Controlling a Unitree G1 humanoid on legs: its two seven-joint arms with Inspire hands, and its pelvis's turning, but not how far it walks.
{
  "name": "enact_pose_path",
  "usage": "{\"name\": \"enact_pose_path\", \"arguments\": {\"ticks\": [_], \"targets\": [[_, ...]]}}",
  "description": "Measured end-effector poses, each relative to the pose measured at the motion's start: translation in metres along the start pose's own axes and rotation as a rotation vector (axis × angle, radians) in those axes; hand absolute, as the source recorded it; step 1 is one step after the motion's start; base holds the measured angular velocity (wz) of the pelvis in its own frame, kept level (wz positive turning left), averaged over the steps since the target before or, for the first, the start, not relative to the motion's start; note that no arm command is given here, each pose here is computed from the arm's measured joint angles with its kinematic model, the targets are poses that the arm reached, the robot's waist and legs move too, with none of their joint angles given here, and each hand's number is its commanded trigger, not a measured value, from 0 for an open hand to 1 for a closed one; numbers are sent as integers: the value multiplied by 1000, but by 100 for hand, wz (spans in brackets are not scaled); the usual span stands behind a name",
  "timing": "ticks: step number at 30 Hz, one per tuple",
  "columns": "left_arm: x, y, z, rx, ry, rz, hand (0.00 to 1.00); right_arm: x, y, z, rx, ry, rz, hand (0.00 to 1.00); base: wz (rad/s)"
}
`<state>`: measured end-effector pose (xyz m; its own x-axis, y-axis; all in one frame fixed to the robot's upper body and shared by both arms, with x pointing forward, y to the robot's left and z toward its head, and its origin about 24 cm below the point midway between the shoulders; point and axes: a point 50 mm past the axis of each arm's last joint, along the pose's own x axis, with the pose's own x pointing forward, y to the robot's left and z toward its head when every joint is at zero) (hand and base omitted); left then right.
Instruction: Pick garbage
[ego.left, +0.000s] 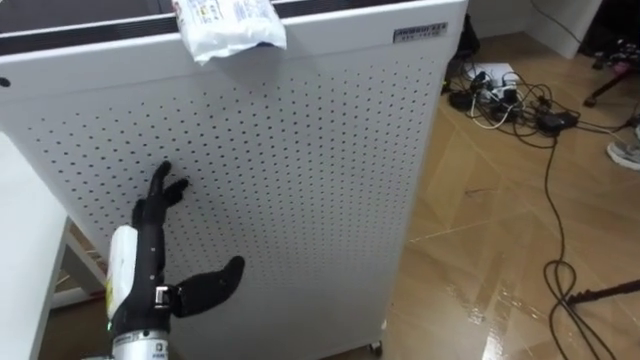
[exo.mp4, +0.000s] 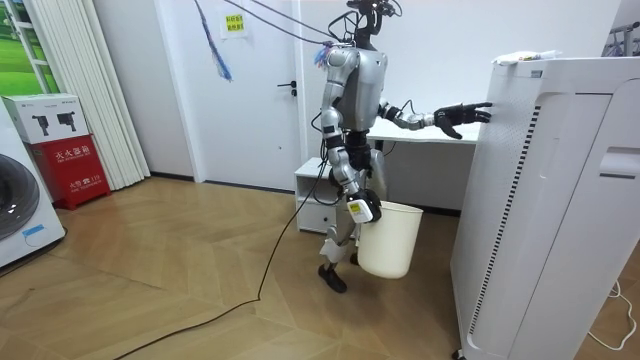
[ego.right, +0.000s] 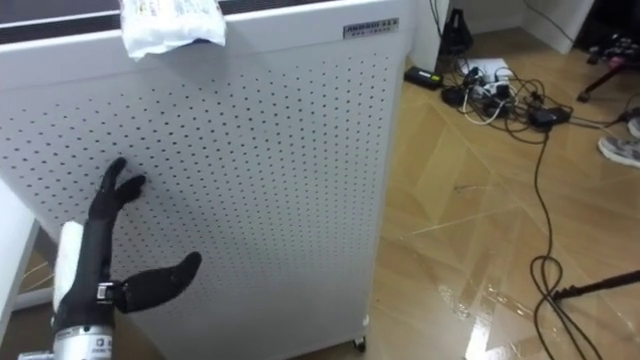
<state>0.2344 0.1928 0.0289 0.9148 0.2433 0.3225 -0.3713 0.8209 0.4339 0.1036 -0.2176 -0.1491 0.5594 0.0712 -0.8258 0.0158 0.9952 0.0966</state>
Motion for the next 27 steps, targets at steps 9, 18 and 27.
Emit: {"name": "enact_pose_path", "arguments": {"ticks": [9,18,27], "targets": [[27,12,32,-70,-140,168,0,-2,-1,-4,2,10,-14,100,-3],[35,20,51,-117,-225,249,0,-2,-2,-8,8,34,-22,100,-5],[49,49,90,-160,-406,401,0,-3,-2,-10,13,53,-21,100,0]]}}
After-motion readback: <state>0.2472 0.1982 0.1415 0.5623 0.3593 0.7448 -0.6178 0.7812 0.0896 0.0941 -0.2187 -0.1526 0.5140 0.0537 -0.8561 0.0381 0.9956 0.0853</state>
